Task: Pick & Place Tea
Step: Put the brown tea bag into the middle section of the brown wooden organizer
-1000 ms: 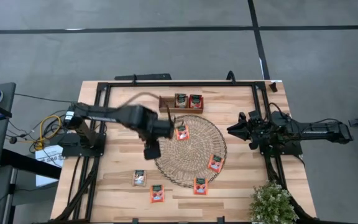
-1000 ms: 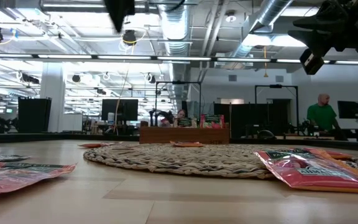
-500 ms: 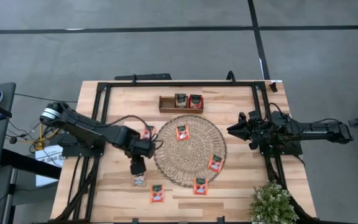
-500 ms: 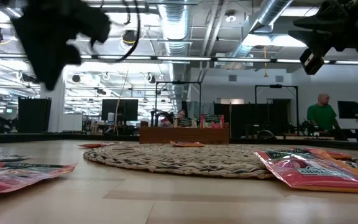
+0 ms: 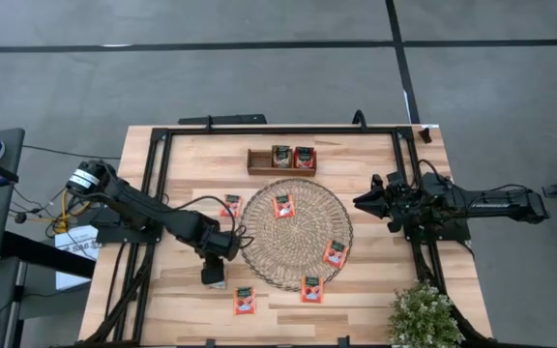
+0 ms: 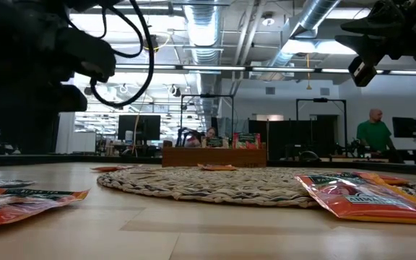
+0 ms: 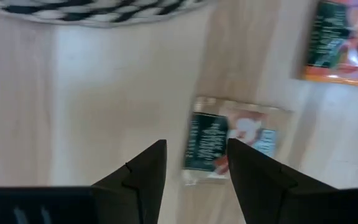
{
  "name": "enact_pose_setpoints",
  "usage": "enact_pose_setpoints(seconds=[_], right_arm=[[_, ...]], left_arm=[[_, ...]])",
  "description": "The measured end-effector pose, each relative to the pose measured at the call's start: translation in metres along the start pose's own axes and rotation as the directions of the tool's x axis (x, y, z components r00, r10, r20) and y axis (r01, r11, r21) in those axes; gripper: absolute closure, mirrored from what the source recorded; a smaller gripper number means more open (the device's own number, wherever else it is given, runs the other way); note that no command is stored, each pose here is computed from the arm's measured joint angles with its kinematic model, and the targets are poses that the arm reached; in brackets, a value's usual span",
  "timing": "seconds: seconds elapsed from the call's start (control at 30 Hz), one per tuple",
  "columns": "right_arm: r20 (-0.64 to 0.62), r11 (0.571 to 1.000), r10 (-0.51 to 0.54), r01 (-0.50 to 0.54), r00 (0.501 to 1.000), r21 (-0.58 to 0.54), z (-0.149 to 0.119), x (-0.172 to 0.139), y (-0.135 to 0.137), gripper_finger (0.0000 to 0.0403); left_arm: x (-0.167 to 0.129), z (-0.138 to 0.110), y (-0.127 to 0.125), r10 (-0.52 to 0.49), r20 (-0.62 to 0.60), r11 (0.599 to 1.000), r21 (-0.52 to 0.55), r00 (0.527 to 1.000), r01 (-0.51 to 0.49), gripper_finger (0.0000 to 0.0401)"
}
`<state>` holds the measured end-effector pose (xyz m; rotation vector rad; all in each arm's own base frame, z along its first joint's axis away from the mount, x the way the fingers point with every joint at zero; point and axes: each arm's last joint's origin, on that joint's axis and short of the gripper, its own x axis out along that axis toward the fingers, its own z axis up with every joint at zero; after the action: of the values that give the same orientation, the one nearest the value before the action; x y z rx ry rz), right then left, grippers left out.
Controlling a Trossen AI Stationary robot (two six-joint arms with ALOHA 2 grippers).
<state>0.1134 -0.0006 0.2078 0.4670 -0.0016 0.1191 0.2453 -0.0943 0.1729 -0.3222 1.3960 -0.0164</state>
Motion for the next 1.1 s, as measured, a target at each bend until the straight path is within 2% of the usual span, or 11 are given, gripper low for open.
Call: enact_pose_setpoints(seconds=[0.27,0.7,1.1], right_arm=[[0.000,1.000,0.000,0.000,1.000,0.000,0.000,0.000,0.000,0.0324],[-0.001,1.000,-0.004,0.004,1.000,0.001,0.000,0.000,0.000,0.0324],[0.001,1.000,-0.003,0.003,1.000,0.001,0.000,0.000,0.000,0.0324]], left_arm=[[0.012,-0.004,0.002,-0.040,-0.006,0.999,-0.011,0.999,0.040,0.0239],[0.043,-0.003,0.006,-0.005,-0.078,1.000,-0.009,0.997,0.005,0.0239],[0.043,-0.003,0.008,0.050,-0.046,0.999,-0.001,0.998,-0.050,0.0239]])
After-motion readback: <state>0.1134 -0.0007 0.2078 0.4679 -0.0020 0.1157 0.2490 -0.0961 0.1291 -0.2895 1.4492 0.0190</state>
